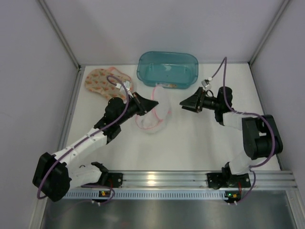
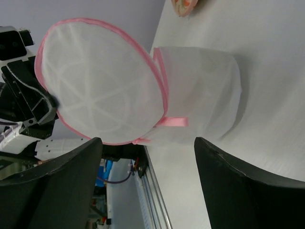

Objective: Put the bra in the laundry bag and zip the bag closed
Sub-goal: Close the laundry bag at the center of the board.

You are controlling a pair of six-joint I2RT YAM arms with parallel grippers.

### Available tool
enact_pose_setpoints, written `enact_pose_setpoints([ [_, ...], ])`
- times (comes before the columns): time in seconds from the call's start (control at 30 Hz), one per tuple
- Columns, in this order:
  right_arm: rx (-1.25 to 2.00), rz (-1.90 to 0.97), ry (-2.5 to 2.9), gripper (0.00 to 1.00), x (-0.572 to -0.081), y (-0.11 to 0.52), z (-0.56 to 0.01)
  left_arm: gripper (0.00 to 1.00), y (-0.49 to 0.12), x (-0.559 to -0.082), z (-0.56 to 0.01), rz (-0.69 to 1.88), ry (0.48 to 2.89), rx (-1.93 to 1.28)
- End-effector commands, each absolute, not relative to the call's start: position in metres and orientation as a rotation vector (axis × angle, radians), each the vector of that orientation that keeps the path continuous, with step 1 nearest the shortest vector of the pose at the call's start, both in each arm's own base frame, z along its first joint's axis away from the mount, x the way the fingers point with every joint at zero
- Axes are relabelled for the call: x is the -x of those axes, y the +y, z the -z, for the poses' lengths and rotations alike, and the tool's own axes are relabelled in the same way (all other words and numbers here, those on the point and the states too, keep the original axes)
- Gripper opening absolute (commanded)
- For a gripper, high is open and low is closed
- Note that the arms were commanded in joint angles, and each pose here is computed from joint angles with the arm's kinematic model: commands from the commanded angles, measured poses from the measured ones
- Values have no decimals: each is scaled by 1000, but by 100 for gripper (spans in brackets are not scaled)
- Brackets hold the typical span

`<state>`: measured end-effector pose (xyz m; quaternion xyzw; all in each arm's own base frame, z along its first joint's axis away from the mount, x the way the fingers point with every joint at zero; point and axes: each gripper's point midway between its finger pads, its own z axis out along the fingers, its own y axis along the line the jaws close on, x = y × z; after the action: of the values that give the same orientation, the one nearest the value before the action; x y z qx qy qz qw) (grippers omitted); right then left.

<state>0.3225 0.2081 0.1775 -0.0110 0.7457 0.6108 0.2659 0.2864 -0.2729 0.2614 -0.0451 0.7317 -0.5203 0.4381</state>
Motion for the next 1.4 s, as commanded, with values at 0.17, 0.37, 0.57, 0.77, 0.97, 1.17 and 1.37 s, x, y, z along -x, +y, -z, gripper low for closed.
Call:
enact_pose_setpoints([
  [0.17,107,-1855,1846,78,-327,261,-192,0,-272,-271,-290,1458,1690,93],
  [0.37,169,-1946,1779,81,-322,281,-200,0,-267,-269,-280,1471,1713,129],
  [0.57,241,-2017,1731,47,-310,288,-213,0,-257,-274,-262,1439,1744,156],
  [0.77,260,-2015,1755,1,-304,287,-216,0,-247,-277,-250,1333,1766,76],
  [0.97,273,-1985,1818,0,-293,284,-212,56,-225,-278,-244,1108,1834,-135],
  [1.17,239,-1874,2043,0,-281,278,-174,70,-189,-264,-250,786,1813,-413],
  [1.37,380,-1664,2298,0,-268,274,-134,67,-179,-229,-228,649,1844,-863],
])
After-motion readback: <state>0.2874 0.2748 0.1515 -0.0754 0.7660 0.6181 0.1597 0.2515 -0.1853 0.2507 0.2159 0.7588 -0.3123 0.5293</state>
